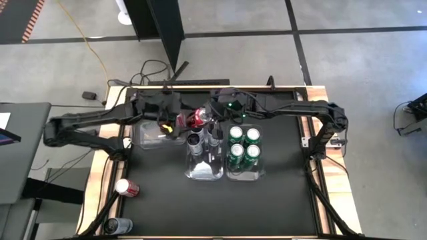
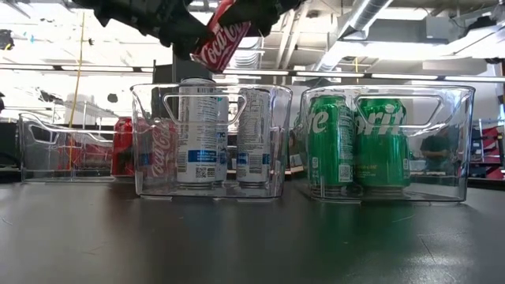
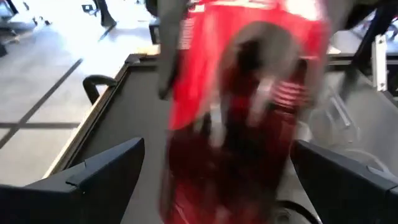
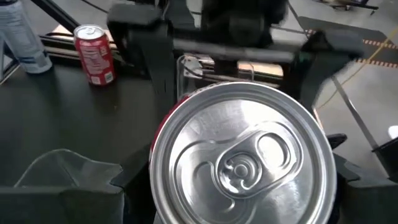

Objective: Sort soda cans
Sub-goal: Put the top red soda can into the left transparent bin

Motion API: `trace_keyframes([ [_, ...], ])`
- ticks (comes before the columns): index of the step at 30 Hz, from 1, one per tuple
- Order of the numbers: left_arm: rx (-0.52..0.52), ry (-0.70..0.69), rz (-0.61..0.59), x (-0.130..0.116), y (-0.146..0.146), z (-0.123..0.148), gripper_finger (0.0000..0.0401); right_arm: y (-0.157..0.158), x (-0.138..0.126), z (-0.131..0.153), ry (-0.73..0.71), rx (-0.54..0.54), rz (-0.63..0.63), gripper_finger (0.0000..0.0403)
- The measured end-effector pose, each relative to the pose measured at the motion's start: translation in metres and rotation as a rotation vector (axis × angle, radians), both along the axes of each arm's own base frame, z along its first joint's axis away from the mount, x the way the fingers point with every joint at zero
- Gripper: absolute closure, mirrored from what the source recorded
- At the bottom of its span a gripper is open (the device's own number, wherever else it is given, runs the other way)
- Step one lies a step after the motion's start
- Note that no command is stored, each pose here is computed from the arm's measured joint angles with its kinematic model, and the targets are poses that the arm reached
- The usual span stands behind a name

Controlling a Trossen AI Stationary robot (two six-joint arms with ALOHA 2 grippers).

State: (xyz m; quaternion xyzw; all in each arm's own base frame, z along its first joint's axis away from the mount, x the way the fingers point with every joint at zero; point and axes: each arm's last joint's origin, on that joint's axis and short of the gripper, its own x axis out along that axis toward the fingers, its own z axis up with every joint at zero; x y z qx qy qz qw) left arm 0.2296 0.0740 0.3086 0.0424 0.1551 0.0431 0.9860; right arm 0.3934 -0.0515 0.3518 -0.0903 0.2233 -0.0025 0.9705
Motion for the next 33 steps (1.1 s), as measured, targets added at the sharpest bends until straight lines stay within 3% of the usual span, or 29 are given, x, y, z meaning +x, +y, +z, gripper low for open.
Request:
trace_keyframes([
  [10, -0.026, 0.097, -0.017, 0.032, 0.007, -0.002, 0.0011, 0.005, 0.002, 0.002, -0.024, 0.004, 0.033, 0.0104],
  [14, -0.017, 0.108, -0.016, 0.034, 0.007, 0.001, 0.0049, 0.006, 0.002, 0.002, -0.025, 0.003, 0.035, 0.0104],
  [18, 0.020, 0.100, -0.033, 0.033, 0.003, 0.005, 0.0113, 0.007, 0.002, 0.003, -0.030, 0.004, 0.039, 0.0104],
  [23, 0.029, 0.101, -0.035, 0.032, 0.000, 0.006, 0.0116, 0.007, 0.002, 0.003, -0.034, -0.001, 0.043, 0.0104],
  [30, 0.028, 0.106, -0.040, 0.032, -0.001, 0.006, 0.0116, 0.008, 0.002, 0.004, -0.034, -0.005, 0.050, 0.0021],
  [33, 0.024, 0.108, -0.030, 0.032, 0.000, 0.006, 0.0116, 0.008, 0.002, 0.004, -0.034, -0.006, 0.050, 0.0011],
])
